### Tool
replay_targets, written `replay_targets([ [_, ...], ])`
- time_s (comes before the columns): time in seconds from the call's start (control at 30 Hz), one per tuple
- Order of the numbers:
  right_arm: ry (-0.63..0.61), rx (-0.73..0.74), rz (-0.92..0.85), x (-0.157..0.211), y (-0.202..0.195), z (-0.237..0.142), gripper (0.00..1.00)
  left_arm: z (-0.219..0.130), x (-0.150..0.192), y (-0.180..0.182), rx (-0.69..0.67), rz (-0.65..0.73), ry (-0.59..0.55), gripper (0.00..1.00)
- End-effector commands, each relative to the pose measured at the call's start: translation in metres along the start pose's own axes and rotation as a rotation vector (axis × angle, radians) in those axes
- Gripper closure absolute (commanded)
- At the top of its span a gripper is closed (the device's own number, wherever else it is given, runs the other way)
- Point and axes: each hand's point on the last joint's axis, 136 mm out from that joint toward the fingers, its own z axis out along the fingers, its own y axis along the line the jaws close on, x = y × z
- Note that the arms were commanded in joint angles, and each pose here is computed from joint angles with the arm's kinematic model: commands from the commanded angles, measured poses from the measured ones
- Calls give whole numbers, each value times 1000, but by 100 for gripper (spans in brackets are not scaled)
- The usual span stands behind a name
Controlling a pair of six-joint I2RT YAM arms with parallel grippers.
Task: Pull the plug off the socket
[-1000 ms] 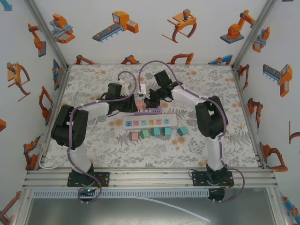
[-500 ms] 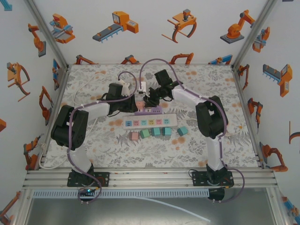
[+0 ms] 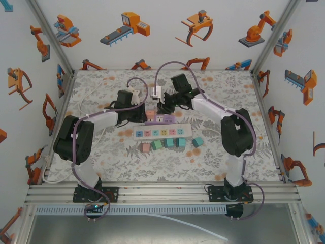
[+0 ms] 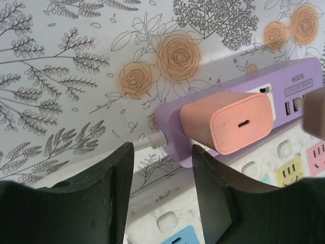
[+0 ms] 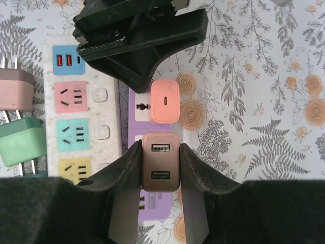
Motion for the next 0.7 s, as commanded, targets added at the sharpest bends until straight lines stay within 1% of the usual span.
replay_targets([
  [0.0, -68, 91, 26, -36, -9, -23, 81, -12, 9, 3, -29, 2, 40, 51],
  [0.07, -81, 142, 95, -45, -13, -35, 81, -18, 4, -2, -17, 2, 23, 51],
  [0.17, -114, 258, 245, -57, -24, -57, 81, -31, -7, -10, 5, 9, -17, 51],
  [0.3, -155, 433, 524, -60, -37, -90, 81, -56, -23, -28, 52, 27, -81, 51],
  [0.4, -196, 530, 720, -54, -35, -113, 81, -78, -28, -46, 112, 68, -138, 51],
  [0.47, -240, 556, 805, -53, -27, -125, 81, -92, -26, -56, 154, 98, -165, 51],
  [0.57, -348, 565, 901, -56, -12, -144, 80, -114, -20, -69, 207, 143, -197, 51],
  [0.67, -416, 590, 1008, -48, 3, -159, 80, -140, -12, -86, 268, 204, -238, 51],
])
